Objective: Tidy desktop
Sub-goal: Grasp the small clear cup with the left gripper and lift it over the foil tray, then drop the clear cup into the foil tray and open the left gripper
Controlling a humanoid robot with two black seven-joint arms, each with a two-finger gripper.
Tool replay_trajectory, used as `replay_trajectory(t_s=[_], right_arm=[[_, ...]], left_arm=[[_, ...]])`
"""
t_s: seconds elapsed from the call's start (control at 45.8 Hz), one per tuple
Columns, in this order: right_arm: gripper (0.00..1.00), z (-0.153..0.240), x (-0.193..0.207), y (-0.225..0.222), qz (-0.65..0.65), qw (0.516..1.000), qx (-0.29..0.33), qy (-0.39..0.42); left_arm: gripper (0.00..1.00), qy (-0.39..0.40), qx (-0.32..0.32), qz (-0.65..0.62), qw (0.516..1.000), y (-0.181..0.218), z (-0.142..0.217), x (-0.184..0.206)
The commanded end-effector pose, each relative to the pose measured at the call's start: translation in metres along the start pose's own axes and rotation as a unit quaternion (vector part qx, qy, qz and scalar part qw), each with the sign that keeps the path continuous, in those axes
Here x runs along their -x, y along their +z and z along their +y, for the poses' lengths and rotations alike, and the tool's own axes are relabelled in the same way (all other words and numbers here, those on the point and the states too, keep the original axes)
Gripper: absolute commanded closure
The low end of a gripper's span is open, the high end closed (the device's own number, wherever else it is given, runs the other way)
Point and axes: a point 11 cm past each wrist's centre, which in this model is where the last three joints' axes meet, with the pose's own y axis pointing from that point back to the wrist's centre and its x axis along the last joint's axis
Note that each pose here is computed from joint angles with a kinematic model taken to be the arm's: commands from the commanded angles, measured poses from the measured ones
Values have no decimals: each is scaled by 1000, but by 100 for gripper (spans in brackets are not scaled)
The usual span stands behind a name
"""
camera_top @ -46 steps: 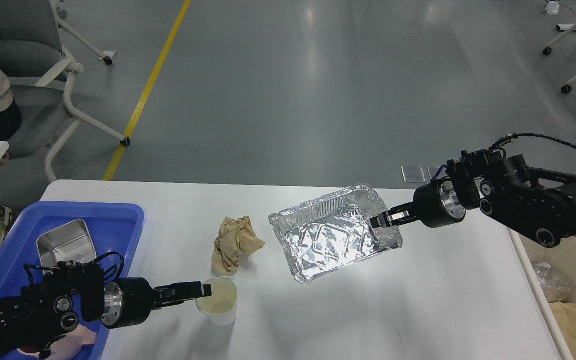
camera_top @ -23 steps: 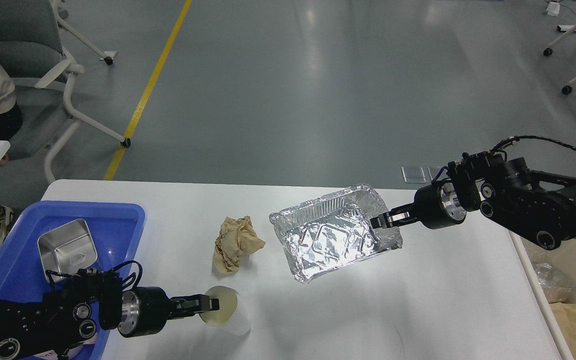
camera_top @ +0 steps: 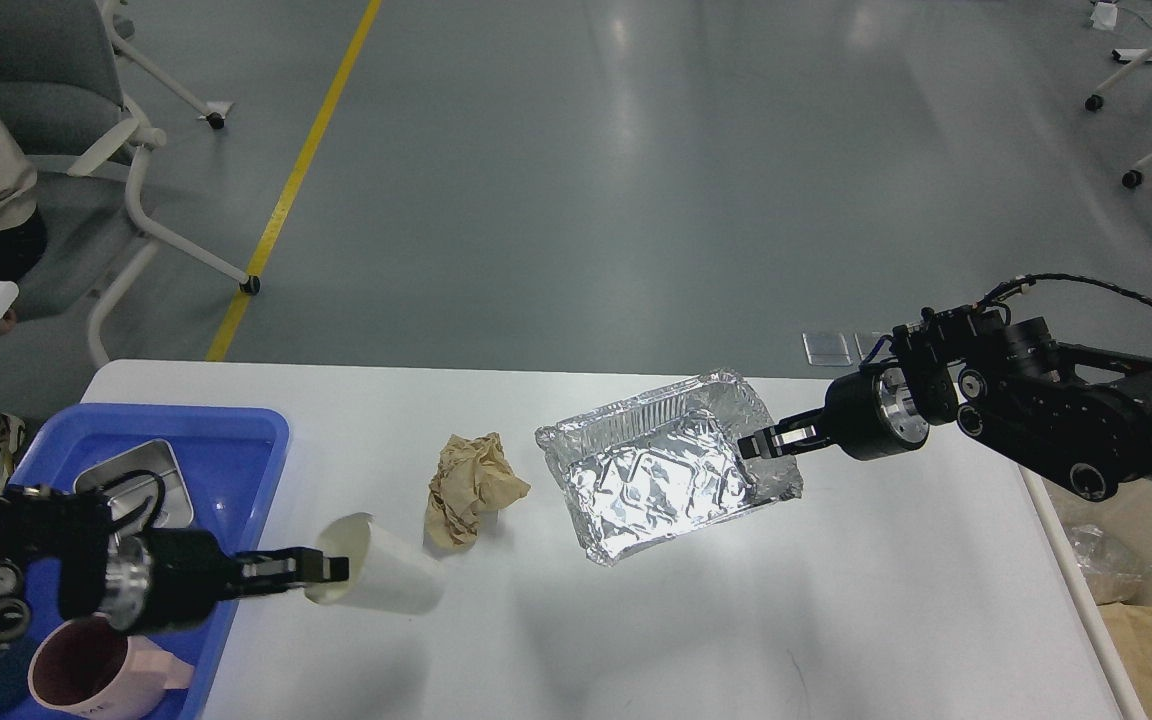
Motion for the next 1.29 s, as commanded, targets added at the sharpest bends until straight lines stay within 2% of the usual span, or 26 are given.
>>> replay_trajectory(t_s=[0.0,0.197,0.306,0.393,0.546,0.918,1.049,1.093,1.136,1.202,1.267], right_arm=[[100,-1,3,-1,-1,1000,-4,-8],[100,-8,3,-10,1,1000,-15,-14],[100,-9,2,-13,0,1000,-21,-14],[100,-10,2,-16,-7,999,-29,-11],[100,-19,2,-24,-4,999,-39,-16],[100,-32,-1,-43,7,998,-59,-21],[100,-32,-2,-43,9,998,-59,-20],[100,-32,-3,-44,8,998,-59,-19],[100,-31,-3,-42,7,998,-58,-19],[100,-30,-2,-42,7,998,-58,-18],[100,-30,-2,-42,6,998,-59,-19]], left_arm=[[99,21,6,-31,999,18,40,-38],[99,66,49,-97,992,81,58,-93],[99,56,84,-115,988,119,38,-108],[98,50,92,-125,987,131,22,-116],[98,19,107,-142,984,154,-14,-115],[97,-54,69,-183,979,168,-101,-97],[96,-62,77,-198,975,187,-124,-90],[92,-63,79,-202,974,192,-131,-88],[84,-63,76,-205,974,195,-137,-88],[58,-60,70,-207,974,197,-147,-88],[41,-57,67,-210,974,202,-157,-86]])
